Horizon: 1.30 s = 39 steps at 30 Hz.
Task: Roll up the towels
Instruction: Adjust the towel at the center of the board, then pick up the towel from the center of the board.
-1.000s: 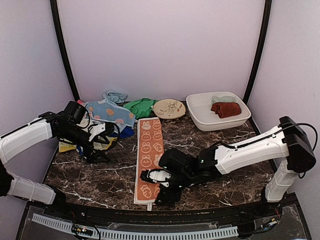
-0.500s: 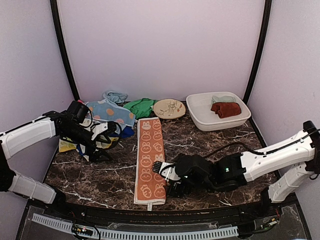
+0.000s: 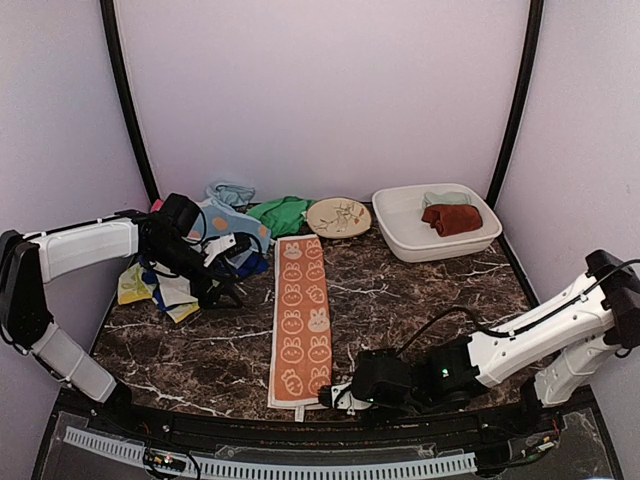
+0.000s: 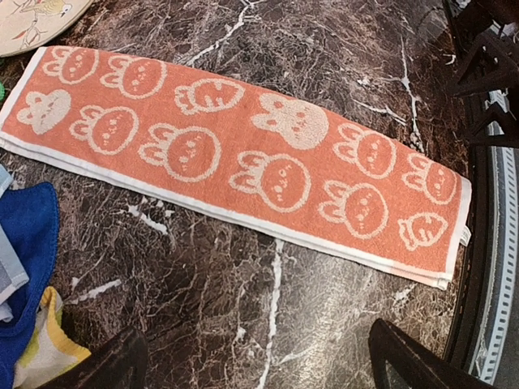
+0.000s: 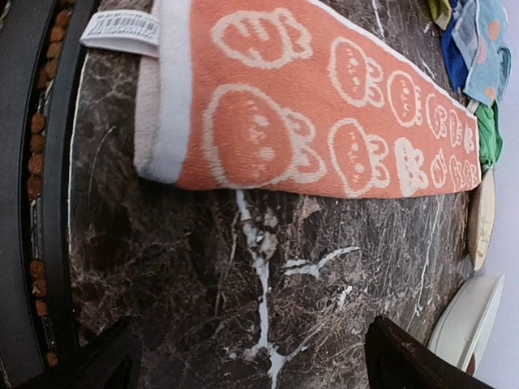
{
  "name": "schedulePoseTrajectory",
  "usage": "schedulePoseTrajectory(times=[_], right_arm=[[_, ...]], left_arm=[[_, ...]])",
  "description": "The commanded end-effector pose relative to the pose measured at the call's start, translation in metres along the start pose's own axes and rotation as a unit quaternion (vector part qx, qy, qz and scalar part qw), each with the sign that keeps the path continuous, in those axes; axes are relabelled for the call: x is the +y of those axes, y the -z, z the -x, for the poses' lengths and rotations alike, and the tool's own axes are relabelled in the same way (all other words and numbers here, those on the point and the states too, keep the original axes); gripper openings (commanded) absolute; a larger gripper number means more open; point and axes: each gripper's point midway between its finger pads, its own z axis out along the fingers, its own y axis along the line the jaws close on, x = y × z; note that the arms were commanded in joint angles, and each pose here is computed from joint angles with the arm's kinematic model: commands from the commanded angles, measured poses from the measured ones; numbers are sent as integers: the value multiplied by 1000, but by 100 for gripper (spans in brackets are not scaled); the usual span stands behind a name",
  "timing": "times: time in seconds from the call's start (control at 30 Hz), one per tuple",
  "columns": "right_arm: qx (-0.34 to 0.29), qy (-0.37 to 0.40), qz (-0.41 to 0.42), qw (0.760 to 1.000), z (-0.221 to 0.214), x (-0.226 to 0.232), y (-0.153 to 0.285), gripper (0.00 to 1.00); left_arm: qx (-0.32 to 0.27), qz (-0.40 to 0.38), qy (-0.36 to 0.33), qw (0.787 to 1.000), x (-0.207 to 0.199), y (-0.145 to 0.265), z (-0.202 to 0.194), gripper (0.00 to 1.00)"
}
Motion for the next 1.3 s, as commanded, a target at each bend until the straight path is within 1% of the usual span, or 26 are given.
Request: schedulePoseTrajectory(times=[0.0,0.07,0.13,0.27,0.33,0.6,0.83,0.87,0.97,1.03,1.07,1.1,1.13,1.27], right_arm=[[-13,63,-21,998,7,11,-3,92],[-3,98,-31,995,6,17,-12,86],[-6,119,-35,992,11,21,-21,81],[-15,138,-34,990,22,27,-34,75],[-20,150,-29,988,29,31,-40,69],[-29,151,14,988,42,52,-55,52],[-36,153,32,987,47,61,-62,40],[-36,153,37,987,47,63,-63,37],[-36,155,49,986,49,67,-65,25],[-41,147,60,986,54,68,-65,16],[-44,139,67,987,56,68,-64,9],[-46,126,73,988,59,66,-64,3],[-51,109,78,990,63,63,-63,0],[-84,16,106,991,81,44,-54,0]], left_arm=[[-7,15,-7,1000,6,4,14,98],[-1,21,-3,1000,9,3,12,97],[5,24,-1,1000,10,2,9,98],[14,29,-1,999,11,1,3,98],[18,33,-2,999,12,2,2,97],[26,52,-17,998,14,10,2,98],[36,51,-16,998,13,10,-2,98],[36,51,-17,998,14,10,-2,98],[38,52,-17,998,15,8,-4,98],[38,48,-16,998,15,7,-4,98],[36,45,-15,998,15,5,-3,98],[32,42,-15,998,15,4,-1,98],[28,39,-15,999,15,3,1,98],[13,23,-20,999,10,-3,11,98]])
